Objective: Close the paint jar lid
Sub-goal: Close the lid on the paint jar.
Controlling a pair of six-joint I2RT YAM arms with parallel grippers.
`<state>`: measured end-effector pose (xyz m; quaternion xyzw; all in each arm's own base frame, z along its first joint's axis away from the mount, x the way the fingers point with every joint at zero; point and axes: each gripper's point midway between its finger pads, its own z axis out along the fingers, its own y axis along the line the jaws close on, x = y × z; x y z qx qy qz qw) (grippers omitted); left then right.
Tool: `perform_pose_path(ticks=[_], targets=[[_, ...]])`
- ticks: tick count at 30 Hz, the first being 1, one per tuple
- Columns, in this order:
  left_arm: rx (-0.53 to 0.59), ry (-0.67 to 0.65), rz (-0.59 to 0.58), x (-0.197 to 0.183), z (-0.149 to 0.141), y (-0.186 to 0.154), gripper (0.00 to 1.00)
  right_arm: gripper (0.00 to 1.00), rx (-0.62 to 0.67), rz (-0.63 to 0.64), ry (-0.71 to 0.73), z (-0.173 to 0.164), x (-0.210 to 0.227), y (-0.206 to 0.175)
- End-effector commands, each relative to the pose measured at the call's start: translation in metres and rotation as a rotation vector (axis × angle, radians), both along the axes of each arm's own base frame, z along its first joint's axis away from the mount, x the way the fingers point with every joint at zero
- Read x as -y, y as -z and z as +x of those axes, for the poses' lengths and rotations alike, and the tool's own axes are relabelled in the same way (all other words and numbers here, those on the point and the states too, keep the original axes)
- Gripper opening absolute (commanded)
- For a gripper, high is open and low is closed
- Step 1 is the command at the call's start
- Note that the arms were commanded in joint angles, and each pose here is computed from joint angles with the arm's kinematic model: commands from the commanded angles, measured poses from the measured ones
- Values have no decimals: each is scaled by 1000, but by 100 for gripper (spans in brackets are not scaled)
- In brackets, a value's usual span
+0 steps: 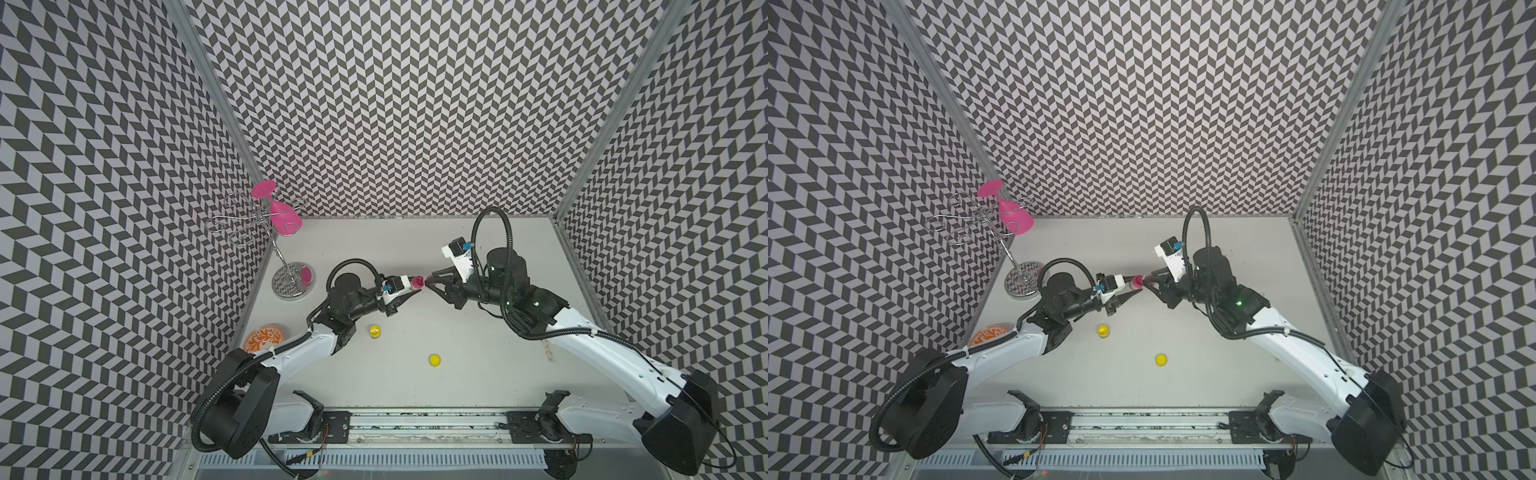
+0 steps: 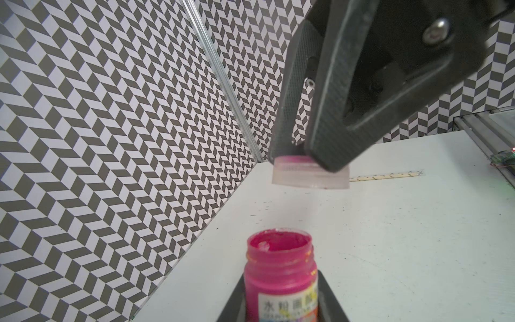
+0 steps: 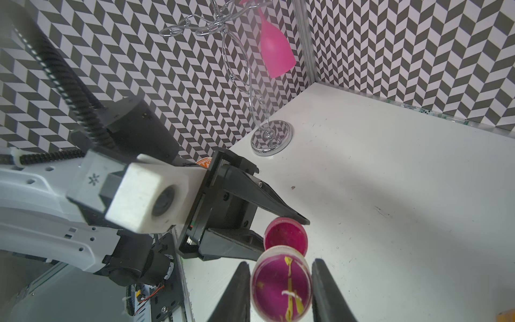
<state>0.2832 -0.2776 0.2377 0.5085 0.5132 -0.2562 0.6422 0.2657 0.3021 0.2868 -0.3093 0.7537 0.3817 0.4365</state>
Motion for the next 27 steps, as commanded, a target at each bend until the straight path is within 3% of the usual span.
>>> perform_pose_path(ticks=[1,27], targets=[[46,18,-37,3,-1,-21,32,29,43,51,-11,4,-11,-16],[54,36,-44,4,-4,-26,32,28,58,21,39,14,-22,1]])
